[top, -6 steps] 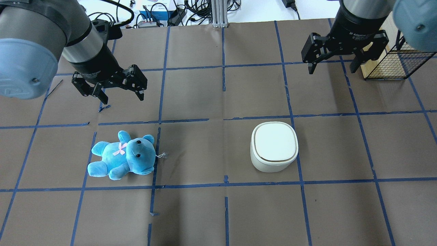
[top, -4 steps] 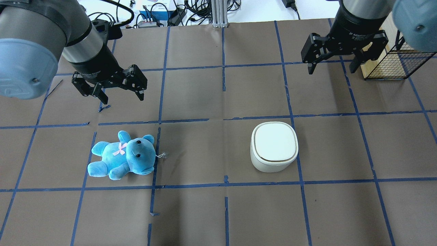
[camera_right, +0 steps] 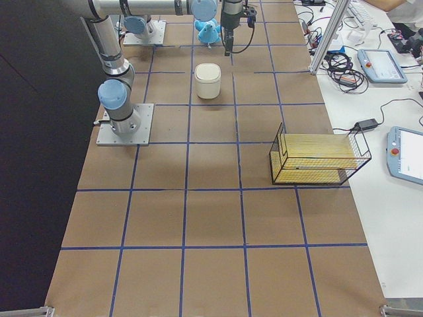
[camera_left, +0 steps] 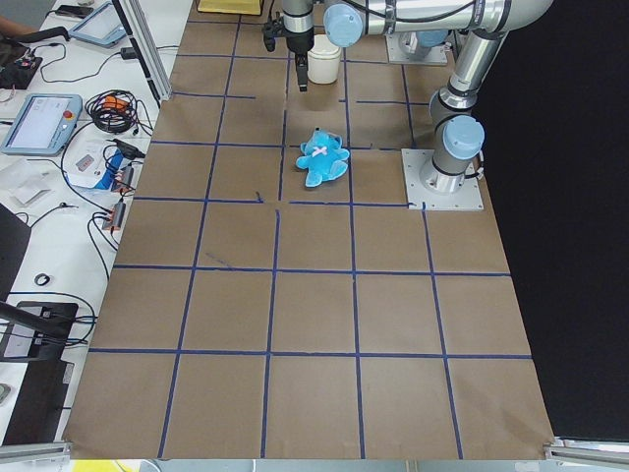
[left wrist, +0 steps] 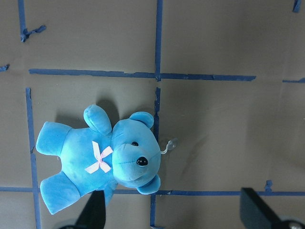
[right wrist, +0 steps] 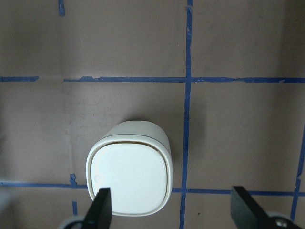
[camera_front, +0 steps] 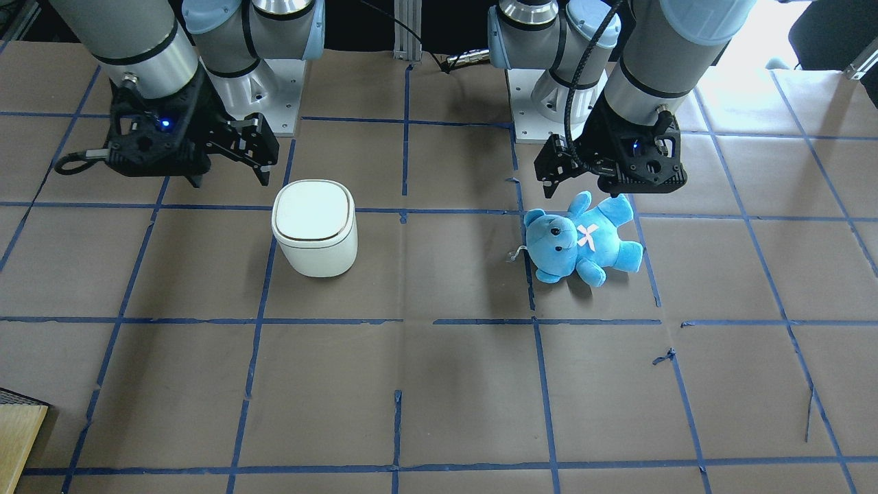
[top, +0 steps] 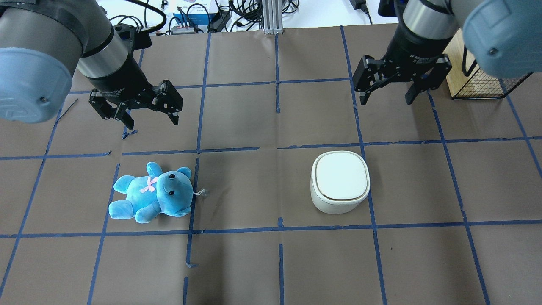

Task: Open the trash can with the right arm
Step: 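Move the right gripper forward and down over the white trash can lid, then lower the right gripper onto the lid's edge nearest the robot and press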

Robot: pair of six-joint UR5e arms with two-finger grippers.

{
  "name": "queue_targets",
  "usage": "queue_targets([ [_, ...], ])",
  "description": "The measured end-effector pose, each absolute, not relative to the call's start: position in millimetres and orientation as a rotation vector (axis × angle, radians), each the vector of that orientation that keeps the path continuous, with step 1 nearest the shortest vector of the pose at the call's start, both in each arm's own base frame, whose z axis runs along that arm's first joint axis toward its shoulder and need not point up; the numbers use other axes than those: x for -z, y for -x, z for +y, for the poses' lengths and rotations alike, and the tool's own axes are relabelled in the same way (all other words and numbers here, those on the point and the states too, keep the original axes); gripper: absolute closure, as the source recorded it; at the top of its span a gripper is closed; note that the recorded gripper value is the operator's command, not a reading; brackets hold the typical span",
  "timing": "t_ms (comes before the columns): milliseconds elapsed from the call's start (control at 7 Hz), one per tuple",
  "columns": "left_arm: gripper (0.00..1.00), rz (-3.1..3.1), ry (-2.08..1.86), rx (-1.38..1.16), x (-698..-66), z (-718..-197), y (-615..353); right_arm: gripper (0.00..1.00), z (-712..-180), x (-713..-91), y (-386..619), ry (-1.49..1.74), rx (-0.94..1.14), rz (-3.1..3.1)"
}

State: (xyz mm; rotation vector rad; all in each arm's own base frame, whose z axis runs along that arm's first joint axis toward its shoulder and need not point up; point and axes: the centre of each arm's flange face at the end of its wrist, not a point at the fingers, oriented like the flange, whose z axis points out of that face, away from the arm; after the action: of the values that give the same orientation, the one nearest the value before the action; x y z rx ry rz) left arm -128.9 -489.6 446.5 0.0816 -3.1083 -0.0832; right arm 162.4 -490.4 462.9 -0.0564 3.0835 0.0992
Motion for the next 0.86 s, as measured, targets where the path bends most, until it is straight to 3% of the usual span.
queue_targets([
  [143,0.0,-3.108,-0.081,0.083,-446,-490,129,0.85,-481,-443,-178,0.097,-0.135,3.088],
  [286,0.0,-3.108,-0.081,0.083,-446,-490,129,0.9,-472,-426,-191,0.105,-0.165,3.094],
  [857,0.0,-3.108,-0.082,0.083,-446,-490,129,0.93,-440,-352,-226,0.077,-0.157,3.12],
])
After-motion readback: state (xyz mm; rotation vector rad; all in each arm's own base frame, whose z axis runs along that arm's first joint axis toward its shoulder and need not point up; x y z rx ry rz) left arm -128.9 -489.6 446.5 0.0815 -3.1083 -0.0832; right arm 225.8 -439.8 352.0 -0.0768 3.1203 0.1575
